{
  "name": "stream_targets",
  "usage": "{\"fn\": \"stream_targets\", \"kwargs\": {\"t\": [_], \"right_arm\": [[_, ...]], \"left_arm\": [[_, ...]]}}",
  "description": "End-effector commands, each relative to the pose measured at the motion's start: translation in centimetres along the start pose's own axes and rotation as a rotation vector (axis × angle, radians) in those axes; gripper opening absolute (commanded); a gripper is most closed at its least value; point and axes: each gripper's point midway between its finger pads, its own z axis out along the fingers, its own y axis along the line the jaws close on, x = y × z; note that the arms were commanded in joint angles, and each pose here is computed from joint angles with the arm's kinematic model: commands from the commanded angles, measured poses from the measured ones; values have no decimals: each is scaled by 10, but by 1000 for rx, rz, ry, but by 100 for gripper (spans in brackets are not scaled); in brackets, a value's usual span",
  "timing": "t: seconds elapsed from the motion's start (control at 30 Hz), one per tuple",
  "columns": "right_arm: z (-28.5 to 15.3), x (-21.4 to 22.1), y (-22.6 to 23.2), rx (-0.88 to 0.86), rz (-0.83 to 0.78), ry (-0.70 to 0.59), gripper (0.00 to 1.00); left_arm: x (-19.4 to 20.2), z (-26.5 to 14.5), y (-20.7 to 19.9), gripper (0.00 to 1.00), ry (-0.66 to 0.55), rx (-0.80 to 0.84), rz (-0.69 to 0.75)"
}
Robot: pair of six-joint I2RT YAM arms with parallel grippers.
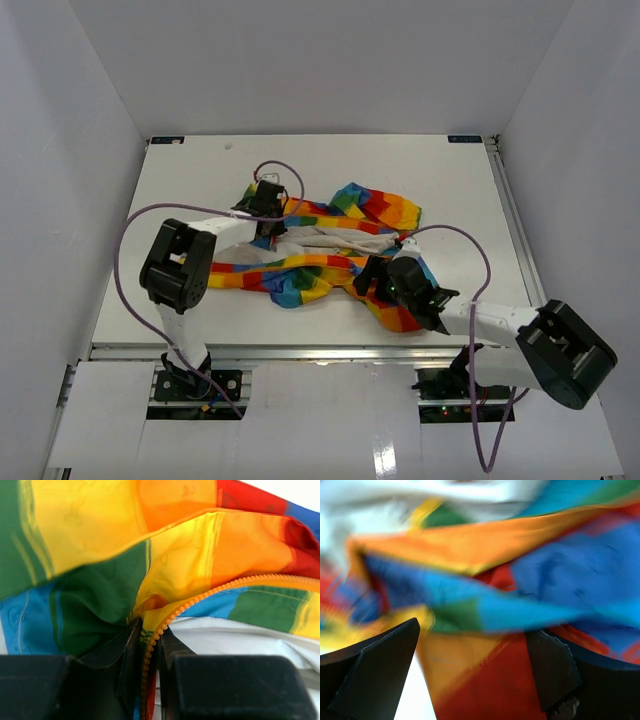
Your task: Zip up the jacket
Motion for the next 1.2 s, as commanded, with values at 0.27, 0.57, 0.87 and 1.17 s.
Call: {"fn": "stream_targets", "kwargs": {"t": [0.27,0.57,0.87,1.17], "right_arm": [[118,-176,-47,245,-241,-161,93],[167,-288,-40,28,-390,-117,91],[116,-305,-51,172,-275,-158,96],[23,-252,-41,104,-109,-206,96]], "left_arm": [[63,-65,17,36,-21,186,-291],[53,-123,-59,48,-48,493,-174],[29,-163,-82,57,-147,485,-48],[67,-205,-146,60,-37,723,327]]}}
